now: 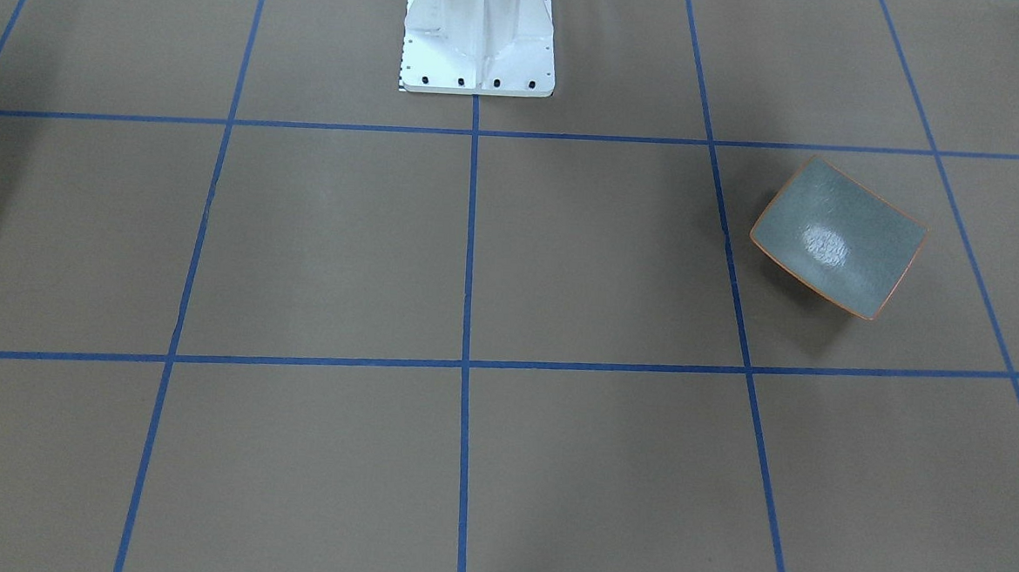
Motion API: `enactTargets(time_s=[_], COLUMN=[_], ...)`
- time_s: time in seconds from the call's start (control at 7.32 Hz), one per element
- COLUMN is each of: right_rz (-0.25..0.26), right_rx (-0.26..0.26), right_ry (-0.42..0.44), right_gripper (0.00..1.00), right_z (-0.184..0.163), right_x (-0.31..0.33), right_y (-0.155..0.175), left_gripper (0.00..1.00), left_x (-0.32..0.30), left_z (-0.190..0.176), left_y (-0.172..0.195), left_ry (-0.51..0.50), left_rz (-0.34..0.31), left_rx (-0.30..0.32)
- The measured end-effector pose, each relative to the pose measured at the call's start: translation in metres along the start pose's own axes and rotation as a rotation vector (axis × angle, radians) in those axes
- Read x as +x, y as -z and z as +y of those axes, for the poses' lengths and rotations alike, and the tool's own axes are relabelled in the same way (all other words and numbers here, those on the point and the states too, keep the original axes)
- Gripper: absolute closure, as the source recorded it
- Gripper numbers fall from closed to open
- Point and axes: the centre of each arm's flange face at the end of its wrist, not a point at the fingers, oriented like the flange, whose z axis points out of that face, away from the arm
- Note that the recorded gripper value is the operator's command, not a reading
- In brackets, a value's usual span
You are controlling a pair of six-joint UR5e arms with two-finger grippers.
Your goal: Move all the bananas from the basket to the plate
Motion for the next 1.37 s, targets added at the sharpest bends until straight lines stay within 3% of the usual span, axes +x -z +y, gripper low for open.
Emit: enactTargets(time_s=[0.96,1.37], right_rz=[0.042,0.042], right_rx=[-0.027,-0.026], right_ry=[0.001,0.01], right_gripper=[0.23,0.53], right_z=[0.002,0.002], right_x=[0.005,-0.001], right_y=[-0.023,-0.023], left_gripper=[0.0,0.0], left_x=[0.008,0.007], left_z=[0.003,0.006], left_y=[0.009,0.009], left_ry=[-0.014,-0.013], left_rz=[0.002,0.002], left_rx=[0.016,0.015])
